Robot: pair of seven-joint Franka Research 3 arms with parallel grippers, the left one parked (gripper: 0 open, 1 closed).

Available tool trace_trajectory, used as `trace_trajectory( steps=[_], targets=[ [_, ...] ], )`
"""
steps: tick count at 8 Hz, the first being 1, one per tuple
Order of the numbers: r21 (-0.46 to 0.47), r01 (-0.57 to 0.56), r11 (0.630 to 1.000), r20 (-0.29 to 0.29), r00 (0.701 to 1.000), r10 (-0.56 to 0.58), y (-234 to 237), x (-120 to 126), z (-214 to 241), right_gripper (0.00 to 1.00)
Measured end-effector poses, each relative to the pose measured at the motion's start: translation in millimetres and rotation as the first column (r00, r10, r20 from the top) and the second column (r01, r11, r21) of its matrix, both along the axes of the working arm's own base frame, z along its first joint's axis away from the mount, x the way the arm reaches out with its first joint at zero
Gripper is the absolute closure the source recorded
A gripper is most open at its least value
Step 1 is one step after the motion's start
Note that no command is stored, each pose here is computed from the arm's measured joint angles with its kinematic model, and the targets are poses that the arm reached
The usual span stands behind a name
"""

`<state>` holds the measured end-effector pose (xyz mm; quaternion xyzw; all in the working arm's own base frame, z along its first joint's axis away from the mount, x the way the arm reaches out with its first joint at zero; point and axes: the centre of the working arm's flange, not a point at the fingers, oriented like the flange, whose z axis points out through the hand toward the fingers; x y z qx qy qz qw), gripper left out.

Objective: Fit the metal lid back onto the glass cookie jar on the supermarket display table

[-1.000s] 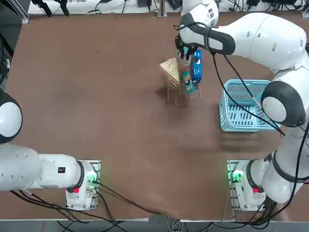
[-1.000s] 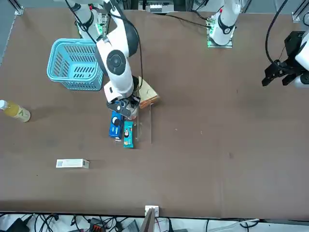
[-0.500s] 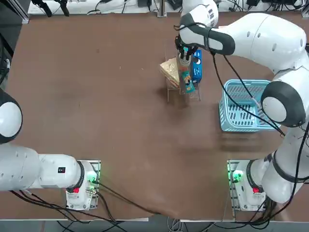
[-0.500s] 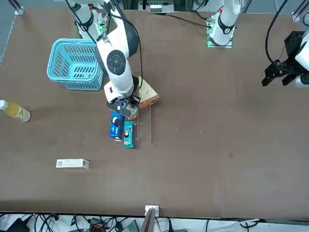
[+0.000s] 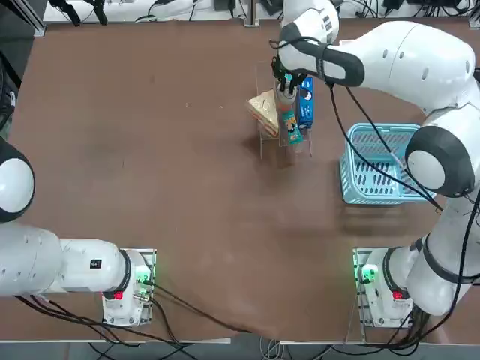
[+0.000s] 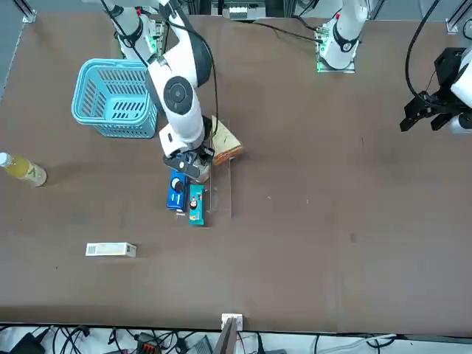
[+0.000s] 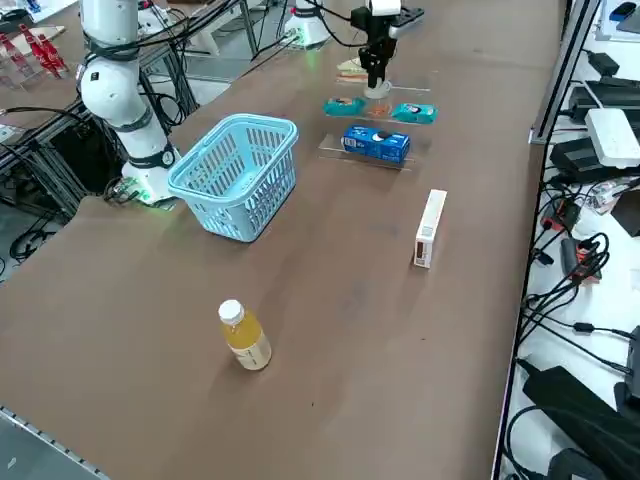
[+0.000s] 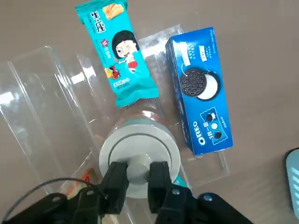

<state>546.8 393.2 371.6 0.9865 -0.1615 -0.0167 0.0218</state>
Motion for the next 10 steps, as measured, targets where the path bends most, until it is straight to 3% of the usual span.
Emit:
trace_trajectory(
  steps=[10],
  targets=[
    [0.015,-0.009,1.000,0.041,0.999,0.008,-1.8,-4.6,-2.1,0.73]
  ],
)
